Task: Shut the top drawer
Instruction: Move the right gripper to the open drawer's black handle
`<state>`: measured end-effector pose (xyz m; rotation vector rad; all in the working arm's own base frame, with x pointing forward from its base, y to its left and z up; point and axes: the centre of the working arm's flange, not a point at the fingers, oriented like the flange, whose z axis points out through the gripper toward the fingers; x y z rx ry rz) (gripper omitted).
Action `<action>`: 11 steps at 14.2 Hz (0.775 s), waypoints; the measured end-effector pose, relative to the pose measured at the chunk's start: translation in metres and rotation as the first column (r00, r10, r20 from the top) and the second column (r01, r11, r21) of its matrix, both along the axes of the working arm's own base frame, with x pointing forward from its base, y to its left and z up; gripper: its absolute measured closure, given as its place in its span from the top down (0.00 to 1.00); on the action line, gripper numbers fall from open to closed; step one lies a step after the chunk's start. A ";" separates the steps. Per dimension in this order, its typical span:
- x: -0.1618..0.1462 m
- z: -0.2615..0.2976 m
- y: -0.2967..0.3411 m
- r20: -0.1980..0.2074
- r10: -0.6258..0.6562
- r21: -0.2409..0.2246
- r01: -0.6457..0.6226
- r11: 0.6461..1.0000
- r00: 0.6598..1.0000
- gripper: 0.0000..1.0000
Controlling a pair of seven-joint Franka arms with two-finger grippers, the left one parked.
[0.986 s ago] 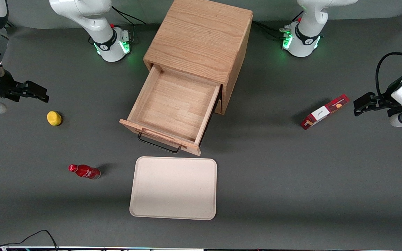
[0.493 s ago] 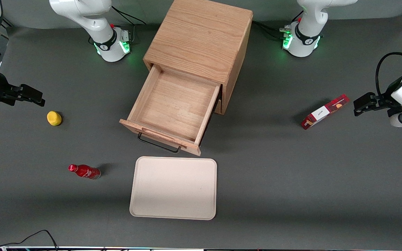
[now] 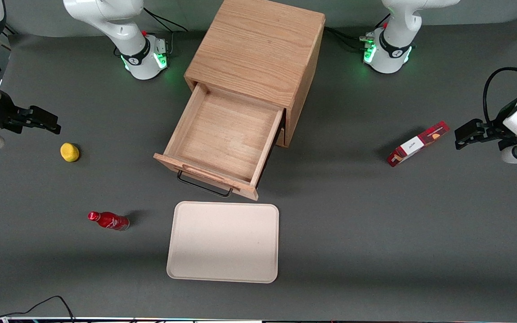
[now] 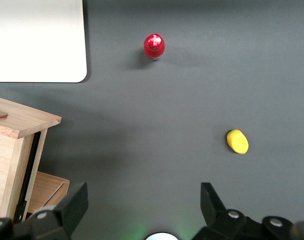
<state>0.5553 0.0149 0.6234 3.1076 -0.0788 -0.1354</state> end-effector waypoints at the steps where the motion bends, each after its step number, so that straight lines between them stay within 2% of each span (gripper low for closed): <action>1: 0.000 0.001 0.001 0.002 0.005 0.001 -0.005 1.000 1.000 1.00; 3: 0.000 0.010 0.019 0.021 0.047 0.009 -0.047 0.999 0.999 1.00; 6: 0.005 0.029 0.078 0.071 0.152 0.019 -0.154 0.988 0.986 1.00; 11: 0.046 0.024 0.163 0.118 0.361 0.085 -0.371 0.925 0.925 1.00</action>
